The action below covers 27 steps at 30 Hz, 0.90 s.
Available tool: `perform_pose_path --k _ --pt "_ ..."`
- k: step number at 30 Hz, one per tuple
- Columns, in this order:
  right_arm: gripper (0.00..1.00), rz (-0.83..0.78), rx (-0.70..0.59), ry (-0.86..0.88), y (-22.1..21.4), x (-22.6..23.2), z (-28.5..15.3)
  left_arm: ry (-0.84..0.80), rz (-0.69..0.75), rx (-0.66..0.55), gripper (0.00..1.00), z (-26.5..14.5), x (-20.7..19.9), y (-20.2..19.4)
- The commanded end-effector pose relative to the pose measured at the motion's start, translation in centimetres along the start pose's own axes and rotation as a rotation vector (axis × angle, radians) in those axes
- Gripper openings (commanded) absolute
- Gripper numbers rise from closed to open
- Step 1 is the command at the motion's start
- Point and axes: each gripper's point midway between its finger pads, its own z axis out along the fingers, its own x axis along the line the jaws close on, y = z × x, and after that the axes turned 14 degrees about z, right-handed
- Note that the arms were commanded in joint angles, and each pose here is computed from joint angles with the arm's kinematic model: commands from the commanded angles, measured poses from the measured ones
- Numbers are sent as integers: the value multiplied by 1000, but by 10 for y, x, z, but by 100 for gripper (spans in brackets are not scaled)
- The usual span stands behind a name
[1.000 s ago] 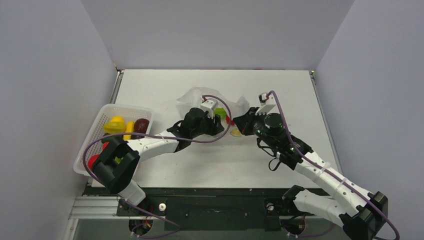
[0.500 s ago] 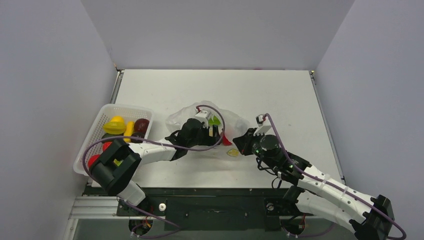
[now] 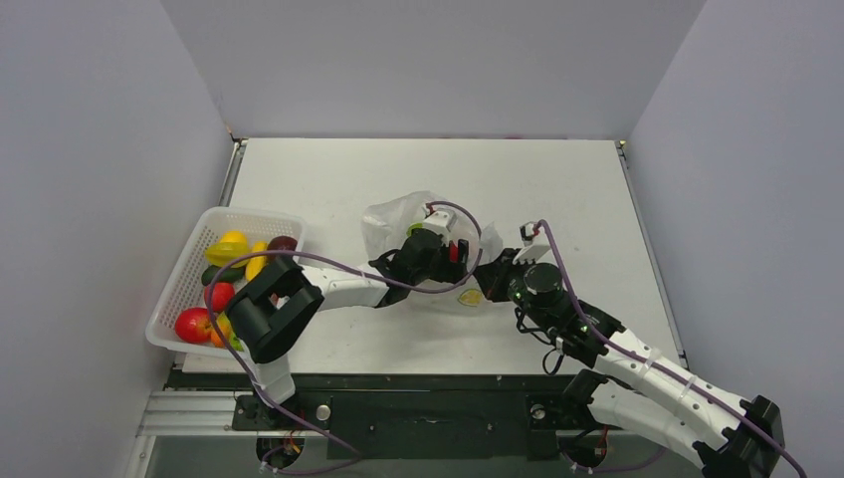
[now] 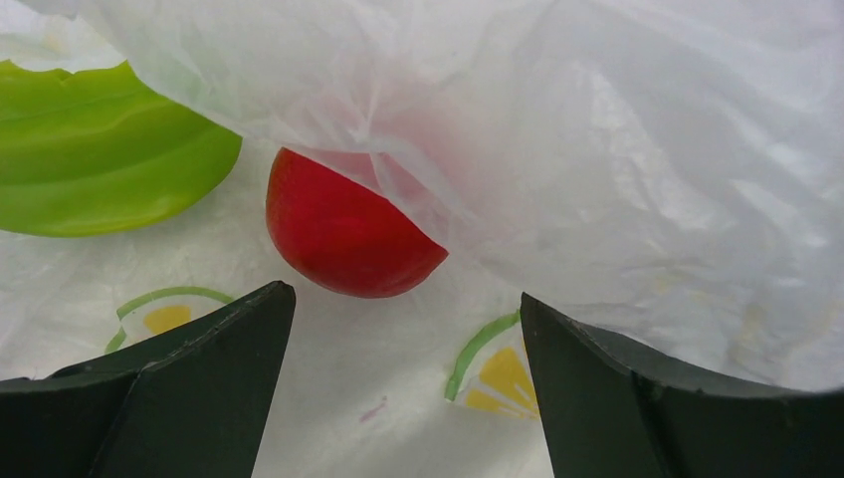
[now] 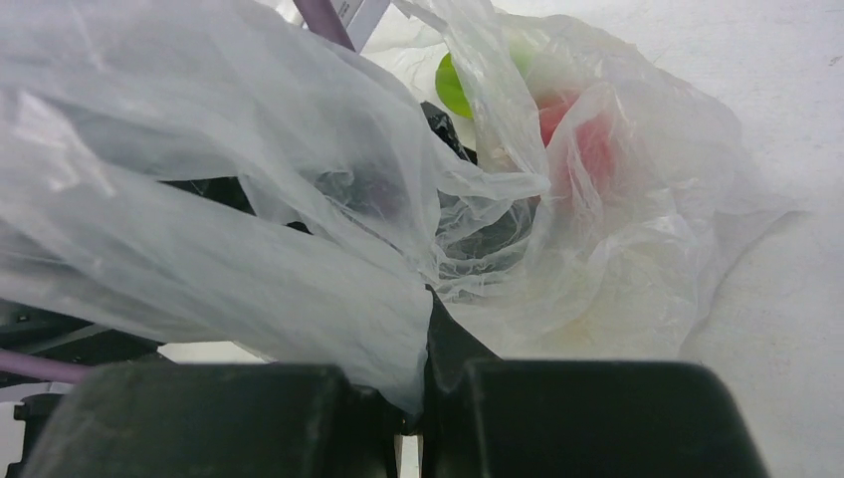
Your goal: Take the fake fruits out of the plastic bag
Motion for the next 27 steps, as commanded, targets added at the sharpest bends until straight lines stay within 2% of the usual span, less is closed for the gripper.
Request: perform_pose_path --k 1,9,16,18,19,22,23,26,27 --pt "0 28 -68 50 25 18 -5 59 35 -13 83 15 5 4" --pt "0 40 -59 48 24 13 -3 60 -16 -83 87 36 1 19" --pt "0 48 -54 66 25 18 -3 77 -68 -148 85 54 1 33" --pt "0 50 -53 69 26 19 -3 80 -68 -157 81 59 2 30" --pt "0 52 -52 70 26 19 -3 81 -68 -158 73 59 2 30" --pt "0 55 -51 73 26 20 -4 74 -65 -169 61 61 2 31" --pt "0 56 -52 75 26 20 -4 71 -63 -169 54 61 2 30" --pt "0 59 -51 72 25 18 -4 38 -58 -199 46 56 -4 39" --pt "0 60 -51 71 24 18 -4 31 -55 -201 40 54 -5 40"
